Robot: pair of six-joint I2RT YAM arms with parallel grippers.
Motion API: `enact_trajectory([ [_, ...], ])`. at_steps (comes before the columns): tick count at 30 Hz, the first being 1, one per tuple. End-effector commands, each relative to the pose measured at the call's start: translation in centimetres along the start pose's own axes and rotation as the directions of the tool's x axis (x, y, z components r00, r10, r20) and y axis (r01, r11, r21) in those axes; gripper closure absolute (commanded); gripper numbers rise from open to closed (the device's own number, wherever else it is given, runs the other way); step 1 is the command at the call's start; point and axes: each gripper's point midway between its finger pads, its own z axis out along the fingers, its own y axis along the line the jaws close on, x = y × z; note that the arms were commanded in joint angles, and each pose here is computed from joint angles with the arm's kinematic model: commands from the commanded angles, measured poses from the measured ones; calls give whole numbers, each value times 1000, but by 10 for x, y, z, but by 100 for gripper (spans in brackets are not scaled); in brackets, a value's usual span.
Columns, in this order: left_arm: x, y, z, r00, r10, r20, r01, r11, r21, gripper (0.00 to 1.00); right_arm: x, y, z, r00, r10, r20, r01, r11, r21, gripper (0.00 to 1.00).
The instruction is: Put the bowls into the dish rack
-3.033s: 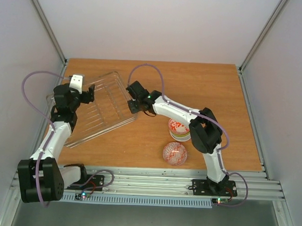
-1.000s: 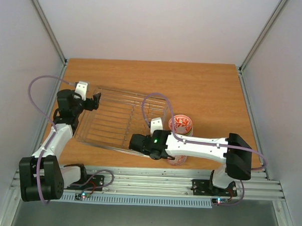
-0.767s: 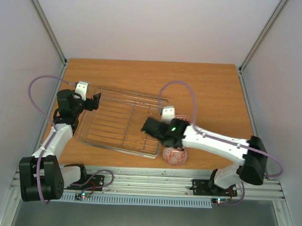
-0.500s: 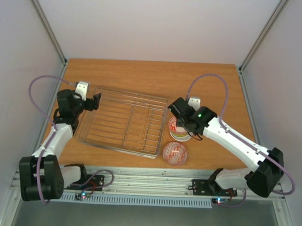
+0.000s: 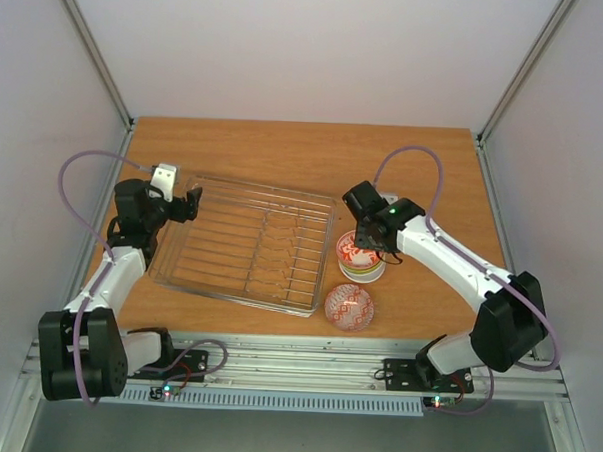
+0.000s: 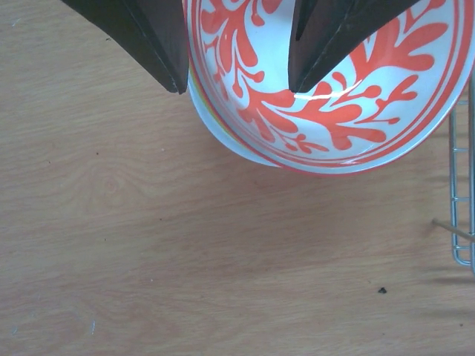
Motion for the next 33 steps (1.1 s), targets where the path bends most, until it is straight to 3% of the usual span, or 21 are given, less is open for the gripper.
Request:
enact_trajectory([
  [1,7,-2,3,1000,8,-14,-8,1000,15,14,2,-1,9,1000,-21,-20,22,1000,6,60],
  [16,10,-3,6,1000,4,-23,-4,1000,25,13,11,-13,26,998,-18,-54,21,998,56,63],
  [20,10,-3,5,1000,4,-22,-3,1000,24,13,10,-15,25,999,-19,-48,22,998,63,73],
  [25,9,-3,5,1000,5,-18,-5,1000,23,13,6,-20,18,999,-23,-29,25,997,75,96],
  [33,9,-4,4,1000,7,-17,-6,1000,26,13,-5,-27,-2,999,-25,24,23,998,66,99],
])
